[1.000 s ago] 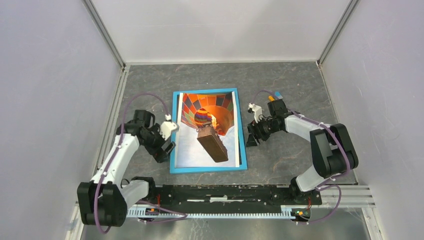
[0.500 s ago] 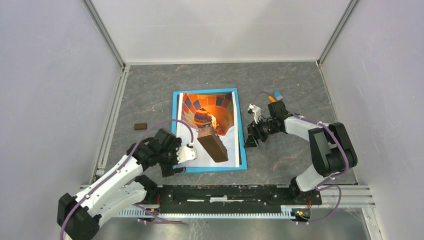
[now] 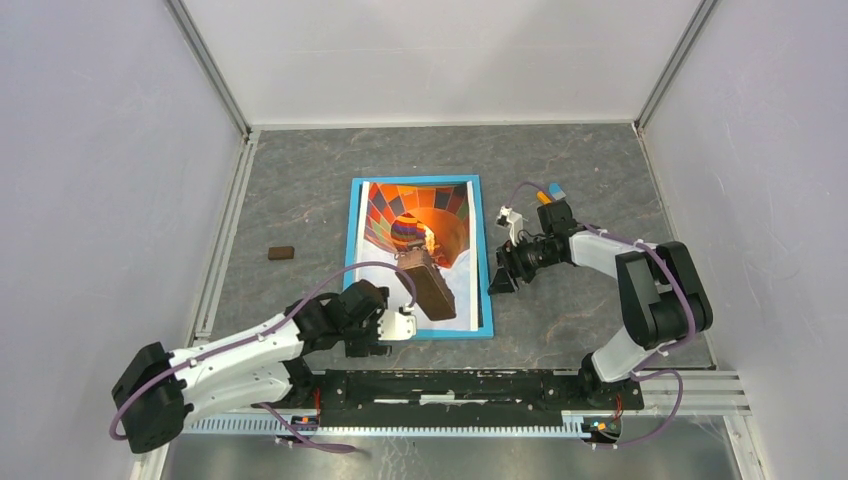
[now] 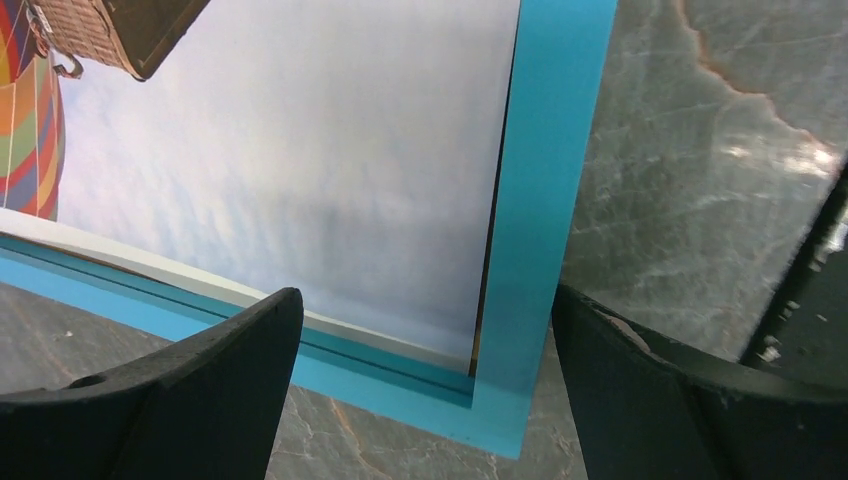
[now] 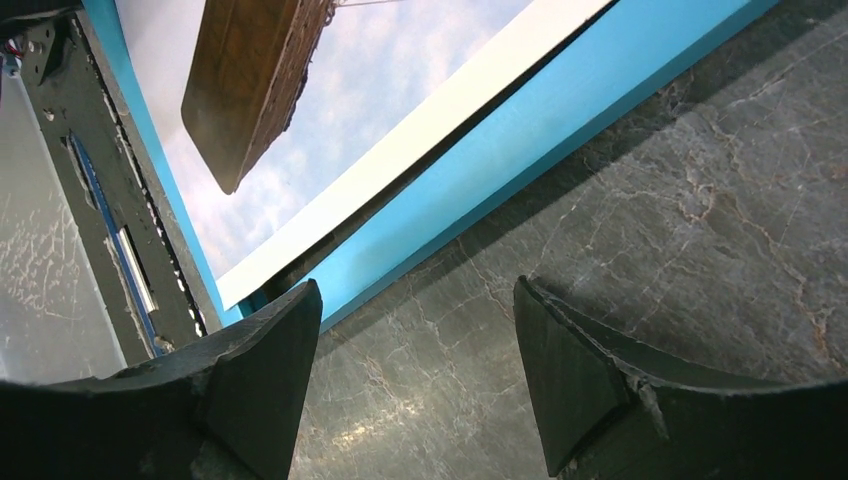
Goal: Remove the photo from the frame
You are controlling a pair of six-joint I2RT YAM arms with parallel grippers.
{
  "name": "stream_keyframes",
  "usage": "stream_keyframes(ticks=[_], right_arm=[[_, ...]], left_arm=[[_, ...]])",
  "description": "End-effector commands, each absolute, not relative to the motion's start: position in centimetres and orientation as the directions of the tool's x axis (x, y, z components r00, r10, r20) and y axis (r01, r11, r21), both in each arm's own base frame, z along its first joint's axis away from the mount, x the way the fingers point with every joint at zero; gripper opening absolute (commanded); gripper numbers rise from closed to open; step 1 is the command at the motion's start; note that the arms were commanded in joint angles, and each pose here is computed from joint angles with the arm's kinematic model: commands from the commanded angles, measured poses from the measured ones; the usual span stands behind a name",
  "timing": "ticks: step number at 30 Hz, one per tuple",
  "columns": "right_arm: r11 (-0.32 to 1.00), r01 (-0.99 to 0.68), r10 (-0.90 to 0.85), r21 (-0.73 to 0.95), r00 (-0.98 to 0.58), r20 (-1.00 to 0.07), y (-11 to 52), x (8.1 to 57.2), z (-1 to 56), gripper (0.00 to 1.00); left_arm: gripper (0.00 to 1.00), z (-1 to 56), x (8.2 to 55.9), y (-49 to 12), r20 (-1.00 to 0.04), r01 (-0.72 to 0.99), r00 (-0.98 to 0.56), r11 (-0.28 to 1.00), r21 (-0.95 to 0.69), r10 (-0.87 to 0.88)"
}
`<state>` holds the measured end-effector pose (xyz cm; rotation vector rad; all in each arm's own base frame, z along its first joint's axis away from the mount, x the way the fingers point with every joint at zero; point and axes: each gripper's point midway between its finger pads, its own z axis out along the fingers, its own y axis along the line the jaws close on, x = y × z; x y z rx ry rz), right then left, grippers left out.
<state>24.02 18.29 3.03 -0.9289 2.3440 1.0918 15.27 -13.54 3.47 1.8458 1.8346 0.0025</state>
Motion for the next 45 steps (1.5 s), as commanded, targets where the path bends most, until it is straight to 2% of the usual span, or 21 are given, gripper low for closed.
stream_keyframes(ticks=[1, 12, 18, 21, 25, 28, 29, 33, 36, 41, 45], right_arm=[[0.52, -0.686, -0.43, 0.509, -0.725, -0.538, 17.4, 24.4, 1.3, 0.77], [0.544, -0.677, -0.407, 0.495, -0.729, -0.55, 18.3, 28.7, 1.1, 0.65], [0.539, -0.672, -0.395, 0.508, -0.734, -0.552, 19.0, 29.9, 1.2, 0.65], [0.547, -0.676, -0.394, 0.494, -0.728, -0.56, 19.0, 30.8, 1.9, 0.68], [0.563, -0.708, -0.409, 0.426, -0.686, -0.601, 18.6, 32.7, 4.4, 0.8], [0.568, -0.731, -0.417, 0.377, -0.651, -0.634, 18.1, 33.8, 7.0, 0.95], [0.568, -0.742, -0.424, 0.355, -0.634, -0.647, 17.8, 34.1, 8.0, 0.98], [0.58, -0.772, -0.43, 0.26, -0.562, -0.707, 16.4, 35.4, 12.2, 0.98], [0.61, -0.772, -0.419, 0.178, -0.504, -0.755, 15.0, 36.5, 15.6, 0.98], [0.686, -0.72, -0.345, 0.103, -0.447, -0.825, 10.7, 38.3, 20.1, 0.98], [0.752, -0.658, -0.32, 0.046, -0.425, -0.847, 6.6, 38.3, 20.2, 0.98]], left_arm=[[1.0, 3.8, 18.0, -14.7, -0.372, 0.851, 0.078, 0.133, 0.509, 0.925], [1.0, 3.4, 20.1, -14.2, -0.326, 0.78, 0.047, 0.169, 0.602, 0.944], [1.0, 3.6, 19.7, -14.0, -0.341, 0.793, 0.008, 0.202, 0.575, 0.94], [1.0, 4.5, 18.1, -14.9, -0.395, 0.852, -0.007, 0.212, 0.479, 0.919], [1.0, 6.9, 15.4, -16.5, -0.458, 0.93, -0.016, 0.182, 0.321, 0.889], [1.0, 8.8, 14.6, -16.8, -0.489, 0.95, -0.045, 0.189, 0.249, 0.871], [1.0, 9.8, 14.8, -17.0, -0.512, 0.95, -0.062, 0.208, 0.233, 0.857], [1.0, 14.6, 17.8, -17.1, -0.626, 0.905, -0.193, 0.384, 0.184, 0.755], [1.0, 18.4, 20.7, -16.2, -0.697, 0.842, -0.351, 0.536, 0.057, 0.625], [1.0, 22.7, 26.0, -11.7, -0.737, 0.698, -0.522, 0.712, -0.079, 0.429], [1.0, 23.5, 29.4, -6.5, -0.739, 0.525, -0.633, 0.829, -0.193, 0.229]])
